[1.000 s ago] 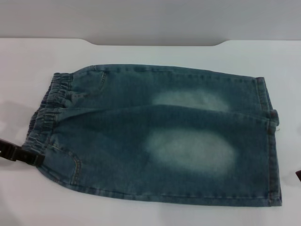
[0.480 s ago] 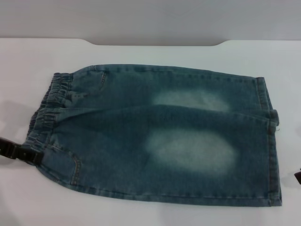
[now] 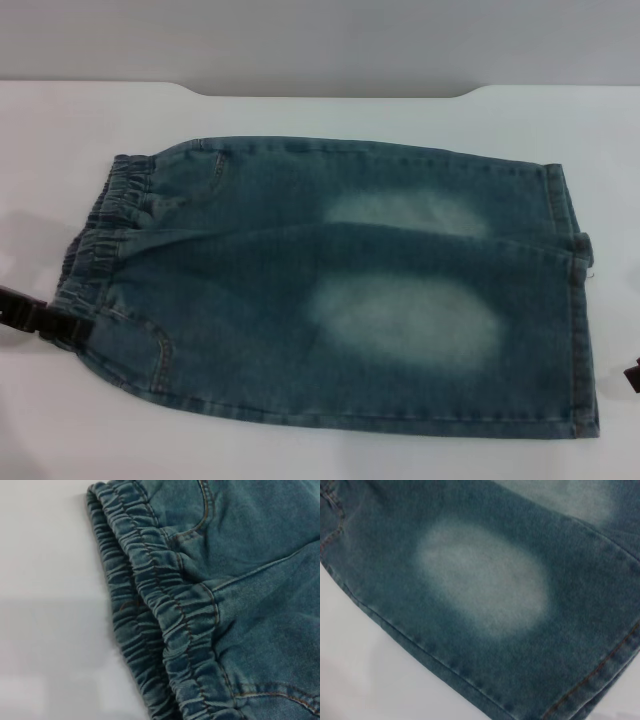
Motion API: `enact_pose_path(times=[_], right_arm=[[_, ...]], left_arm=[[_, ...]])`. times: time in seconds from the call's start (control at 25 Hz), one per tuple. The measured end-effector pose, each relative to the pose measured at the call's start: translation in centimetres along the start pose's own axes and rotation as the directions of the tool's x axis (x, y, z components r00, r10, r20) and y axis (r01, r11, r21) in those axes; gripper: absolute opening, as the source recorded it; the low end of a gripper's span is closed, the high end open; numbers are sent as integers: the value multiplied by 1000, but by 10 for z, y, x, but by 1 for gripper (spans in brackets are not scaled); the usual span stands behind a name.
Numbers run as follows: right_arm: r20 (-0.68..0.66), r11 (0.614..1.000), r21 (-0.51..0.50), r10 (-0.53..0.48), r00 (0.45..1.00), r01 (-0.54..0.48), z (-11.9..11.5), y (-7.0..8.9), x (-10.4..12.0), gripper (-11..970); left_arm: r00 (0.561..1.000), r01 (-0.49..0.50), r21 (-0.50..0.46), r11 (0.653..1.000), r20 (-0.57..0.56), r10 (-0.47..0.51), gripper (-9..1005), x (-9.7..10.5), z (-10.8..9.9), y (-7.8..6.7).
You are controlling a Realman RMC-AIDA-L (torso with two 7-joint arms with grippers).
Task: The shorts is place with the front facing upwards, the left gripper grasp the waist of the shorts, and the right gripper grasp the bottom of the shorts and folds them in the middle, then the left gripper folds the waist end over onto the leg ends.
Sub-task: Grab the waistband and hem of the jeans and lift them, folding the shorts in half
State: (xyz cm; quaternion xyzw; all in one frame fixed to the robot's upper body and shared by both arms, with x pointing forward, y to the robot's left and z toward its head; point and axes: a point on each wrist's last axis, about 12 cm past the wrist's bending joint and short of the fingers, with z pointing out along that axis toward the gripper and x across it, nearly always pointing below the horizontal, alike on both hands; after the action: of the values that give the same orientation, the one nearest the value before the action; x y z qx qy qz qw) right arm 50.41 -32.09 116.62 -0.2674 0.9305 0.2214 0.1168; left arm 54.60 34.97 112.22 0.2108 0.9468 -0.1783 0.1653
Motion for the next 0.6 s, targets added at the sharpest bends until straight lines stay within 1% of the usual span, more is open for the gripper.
enact_pose_path(times=[0.32, 0.6], right_arm=[[1, 1000, 0, -3, 1000, 3, 0, 0, -1, 231], [3, 1000, 3, -6, 1000, 6, 0, 0, -3, 229]], left_arm=[[1000, -1, -6, 1000, -13, 1, 829, 1, 1, 0], [1000, 2, -12, 1000, -17, -2, 801, 2, 2, 0]])
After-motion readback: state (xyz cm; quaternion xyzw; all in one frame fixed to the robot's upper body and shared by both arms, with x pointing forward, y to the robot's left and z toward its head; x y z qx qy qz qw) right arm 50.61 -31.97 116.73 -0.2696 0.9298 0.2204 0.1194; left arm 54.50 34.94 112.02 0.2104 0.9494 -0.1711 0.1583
